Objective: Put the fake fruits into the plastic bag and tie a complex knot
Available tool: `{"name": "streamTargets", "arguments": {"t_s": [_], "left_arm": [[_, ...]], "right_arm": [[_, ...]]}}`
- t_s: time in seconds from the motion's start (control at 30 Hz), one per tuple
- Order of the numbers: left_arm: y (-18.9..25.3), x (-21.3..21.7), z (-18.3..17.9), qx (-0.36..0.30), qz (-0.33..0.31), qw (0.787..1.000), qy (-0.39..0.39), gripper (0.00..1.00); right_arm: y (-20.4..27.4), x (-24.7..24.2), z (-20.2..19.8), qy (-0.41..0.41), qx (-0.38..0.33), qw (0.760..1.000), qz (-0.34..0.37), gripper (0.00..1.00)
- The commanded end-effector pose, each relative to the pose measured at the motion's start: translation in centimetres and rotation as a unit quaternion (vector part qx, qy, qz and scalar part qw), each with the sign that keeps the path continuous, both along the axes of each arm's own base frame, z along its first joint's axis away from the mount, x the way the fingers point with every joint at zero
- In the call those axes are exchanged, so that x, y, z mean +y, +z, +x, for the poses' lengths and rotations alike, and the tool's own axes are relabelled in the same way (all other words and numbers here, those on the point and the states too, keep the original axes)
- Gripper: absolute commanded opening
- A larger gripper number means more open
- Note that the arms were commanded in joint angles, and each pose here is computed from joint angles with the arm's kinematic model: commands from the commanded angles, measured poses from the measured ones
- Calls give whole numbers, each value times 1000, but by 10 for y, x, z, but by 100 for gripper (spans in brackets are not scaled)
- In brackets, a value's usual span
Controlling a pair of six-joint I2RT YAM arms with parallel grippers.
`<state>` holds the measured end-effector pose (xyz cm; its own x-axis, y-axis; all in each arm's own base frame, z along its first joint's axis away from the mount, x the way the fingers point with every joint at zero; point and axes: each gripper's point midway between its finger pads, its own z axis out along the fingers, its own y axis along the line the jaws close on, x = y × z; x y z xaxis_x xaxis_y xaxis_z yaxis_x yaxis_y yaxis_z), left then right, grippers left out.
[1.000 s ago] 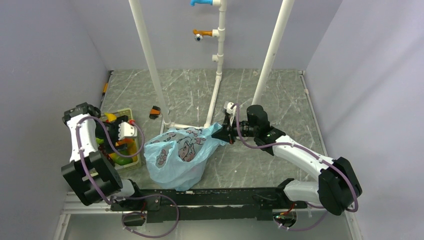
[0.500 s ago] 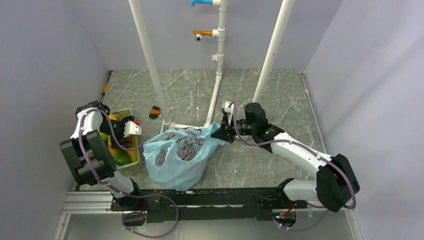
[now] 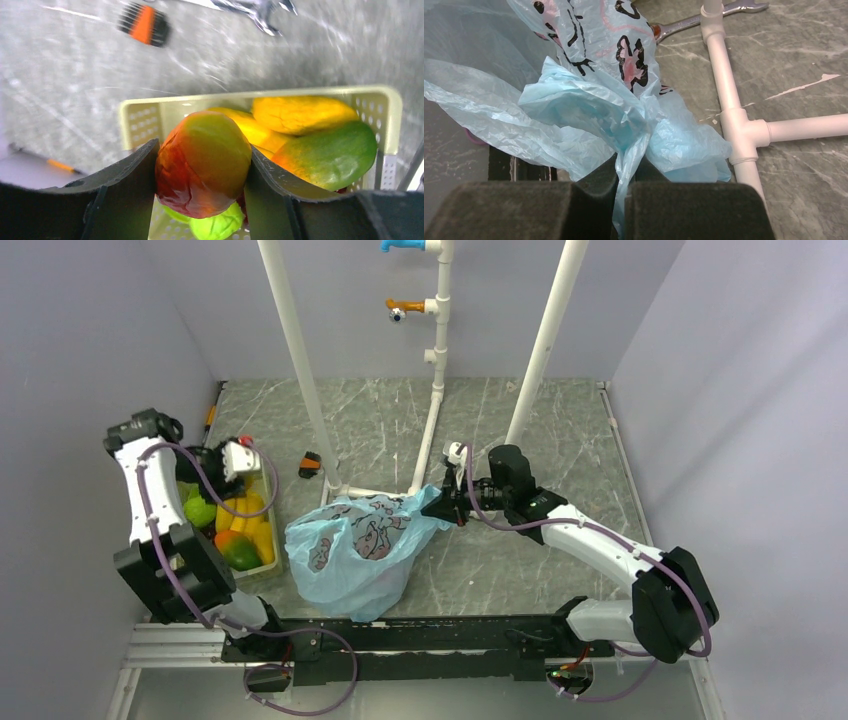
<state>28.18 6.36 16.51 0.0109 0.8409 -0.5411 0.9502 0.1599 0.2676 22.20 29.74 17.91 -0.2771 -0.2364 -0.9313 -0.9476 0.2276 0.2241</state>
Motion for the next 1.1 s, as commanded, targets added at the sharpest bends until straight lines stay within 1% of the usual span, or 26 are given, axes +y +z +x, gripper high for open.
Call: {"name": "streamTargets", "arguments": {"t_s": [0.0, 0.1, 0.17, 0.23, 0.33, 0.37, 0.43, 0.47, 0.53, 0.6, 0.67, 0.7, 0.8, 0.9, 0.97, 1.0, 1.07], "left_arm": [[106, -49, -2, -51, -145, 986, 71, 33], [156, -86, -8, -74, -196, 975, 68, 31], [179, -118, -20, -72, -228, 970, 44, 32], [198, -149, -33, -63, -257, 964, 12, 31], [229, -190, -50, -49, -312, 948, -21, 31], [236, -203, -56, -45, -324, 944, -36, 31], [239, -225, -74, -17, -349, 935, -62, 30], [235, -235, -83, 0, -355, 932, -79, 30], [216, -250, -102, 28, -344, 932, -112, 30], [191, -264, -118, 55, -327, 934, -137, 31], [161, -274, -132, 67, -300, 937, -165, 31], [144, -276, -135, 76, -287, 940, -167, 32], [91, -274, -127, 103, -239, 954, -147, 33], [62, -272, -107, 113, -211, 965, -105, 33], [50, -274, -94, 105, -206, 970, -72, 34], [42, -276, -92, 99, -200, 972, -69, 35], [24, -280, -92, 70, -176, 979, -76, 42]], "right_arm": [[37, 7, 10, -9, -20, 999, 33, 0], [47, 11, 17, -27, -3, 999, 44, 0], [51, 13, 22, -38, 11, 998, 48, 0], [52, 16, 27, -48, 33, 997, 50, 0], [48, 19, 34, -61, 77, 994, 46, 0], [47, 20, 36, -63, 88, 993, 47, 0], [49, 20, 41, -69, 98, 991, 54, 0], [51, 19, 44, -74, 97, 991, 59, 0], [55, 17, 49, -79, 91, 990, 67, 0], [59, 15, 53, -81, 88, 990, 71, 0], [63, 15, 52, -77, 86, 991, 74, 0], [64, 14, 51, -74, 84, 991, 75, 0], [69, 13, 44, -60, 66, 993, 82, 0], [69, 10, 38, -53, 51, 994, 87, 0], [68, 8, 36, -52, 47, 994, 86, 0], [66, 8, 36, -53, 46, 994, 85, 0], [63, 7, 36, -55, 49, 994, 82, 0]]}}
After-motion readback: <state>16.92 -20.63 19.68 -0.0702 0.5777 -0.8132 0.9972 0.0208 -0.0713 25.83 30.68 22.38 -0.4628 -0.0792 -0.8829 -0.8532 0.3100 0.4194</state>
